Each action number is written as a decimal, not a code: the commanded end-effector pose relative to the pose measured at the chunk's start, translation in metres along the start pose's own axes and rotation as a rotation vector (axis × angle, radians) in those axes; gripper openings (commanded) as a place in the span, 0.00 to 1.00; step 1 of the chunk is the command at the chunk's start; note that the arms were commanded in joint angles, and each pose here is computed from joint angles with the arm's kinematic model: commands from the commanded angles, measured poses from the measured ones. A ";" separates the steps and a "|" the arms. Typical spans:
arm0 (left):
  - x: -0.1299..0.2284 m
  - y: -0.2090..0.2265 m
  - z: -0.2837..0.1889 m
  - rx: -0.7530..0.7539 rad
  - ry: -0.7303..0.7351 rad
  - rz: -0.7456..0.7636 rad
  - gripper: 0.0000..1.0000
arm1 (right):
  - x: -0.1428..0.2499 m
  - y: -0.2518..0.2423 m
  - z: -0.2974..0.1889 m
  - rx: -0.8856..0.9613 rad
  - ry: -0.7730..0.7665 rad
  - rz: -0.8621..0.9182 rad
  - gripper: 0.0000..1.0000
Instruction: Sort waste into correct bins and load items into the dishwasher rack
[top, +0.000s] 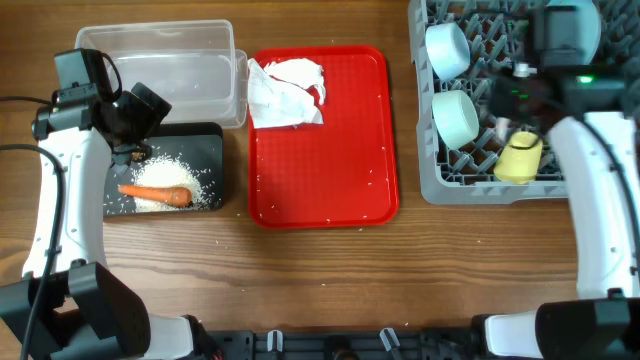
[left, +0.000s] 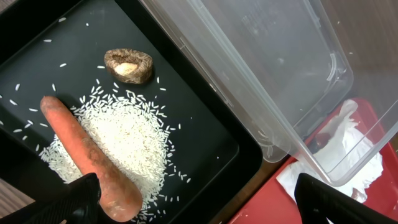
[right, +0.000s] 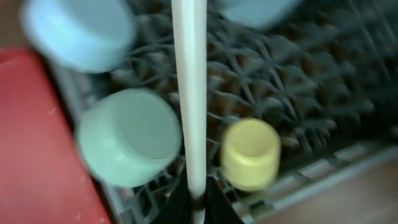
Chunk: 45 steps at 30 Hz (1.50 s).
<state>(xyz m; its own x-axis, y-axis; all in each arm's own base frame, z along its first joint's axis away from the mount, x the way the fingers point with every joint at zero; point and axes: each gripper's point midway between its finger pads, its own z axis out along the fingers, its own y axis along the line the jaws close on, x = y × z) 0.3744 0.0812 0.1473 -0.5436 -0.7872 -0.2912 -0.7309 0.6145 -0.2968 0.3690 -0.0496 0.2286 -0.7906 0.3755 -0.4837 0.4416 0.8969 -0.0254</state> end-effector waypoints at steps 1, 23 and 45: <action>-0.006 0.000 -0.001 -0.006 -0.017 -0.014 1.00 | -0.005 -0.053 0.011 0.081 0.020 0.327 0.04; 0.044 -0.112 -0.034 0.263 -0.023 0.602 1.00 | -0.024 -0.034 0.015 -0.241 -0.012 0.239 0.79; 0.182 -0.208 0.171 0.157 -0.123 1.010 0.29 | 0.005 -0.042 -0.031 -0.238 -0.004 0.157 0.90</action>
<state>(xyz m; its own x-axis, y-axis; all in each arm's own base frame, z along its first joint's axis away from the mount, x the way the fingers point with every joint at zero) 0.5003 -0.1820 0.0096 -0.8096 0.0990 -0.5785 0.1079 0.9940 0.0191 0.3320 -0.0789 0.2486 -0.7156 0.5293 -0.4558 0.4680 0.8478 0.2496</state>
